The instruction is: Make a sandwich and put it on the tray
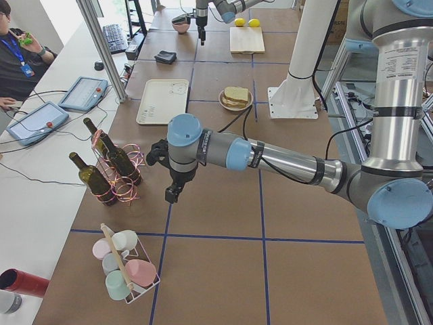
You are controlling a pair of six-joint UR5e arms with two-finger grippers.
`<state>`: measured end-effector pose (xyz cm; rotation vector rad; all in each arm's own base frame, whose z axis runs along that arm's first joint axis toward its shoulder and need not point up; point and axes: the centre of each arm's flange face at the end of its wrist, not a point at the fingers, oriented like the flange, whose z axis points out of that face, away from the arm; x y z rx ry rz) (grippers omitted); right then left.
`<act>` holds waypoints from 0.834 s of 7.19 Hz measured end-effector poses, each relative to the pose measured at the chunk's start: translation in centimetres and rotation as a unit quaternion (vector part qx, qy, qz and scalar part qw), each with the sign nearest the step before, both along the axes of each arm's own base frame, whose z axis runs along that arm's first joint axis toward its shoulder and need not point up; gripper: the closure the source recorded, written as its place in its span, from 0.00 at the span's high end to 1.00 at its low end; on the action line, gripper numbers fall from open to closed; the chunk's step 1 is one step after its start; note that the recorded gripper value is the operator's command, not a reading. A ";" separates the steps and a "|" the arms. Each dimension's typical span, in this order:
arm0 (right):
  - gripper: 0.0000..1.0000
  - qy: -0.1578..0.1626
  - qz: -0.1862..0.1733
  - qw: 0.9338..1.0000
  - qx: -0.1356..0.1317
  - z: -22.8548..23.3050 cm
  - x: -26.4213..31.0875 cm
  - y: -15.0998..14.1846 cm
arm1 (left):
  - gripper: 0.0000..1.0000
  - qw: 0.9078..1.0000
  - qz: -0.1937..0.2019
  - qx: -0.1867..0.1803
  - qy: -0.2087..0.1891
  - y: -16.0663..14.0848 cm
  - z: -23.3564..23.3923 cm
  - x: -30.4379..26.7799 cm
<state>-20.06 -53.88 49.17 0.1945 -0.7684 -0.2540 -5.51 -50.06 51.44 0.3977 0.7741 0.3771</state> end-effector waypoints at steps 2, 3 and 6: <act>1.00 0.018 -0.034 0.999 0.020 7.0 11.1 1.9 | 1.00 0.999 0.003 0.041 0.009 -1.1 -2.7 1.0; 1.00 0.027 -0.042 0.999 0.018 9.6 16.3 3.3 | 1.00 0.998 0.008 0.053 0.028 -1.2 -4.3 2.7; 1.00 0.021 -0.007 0.999 -0.042 12.7 27.1 8.3 | 1.00 0.993 0.046 0.059 0.089 -0.5 -11.3 13.7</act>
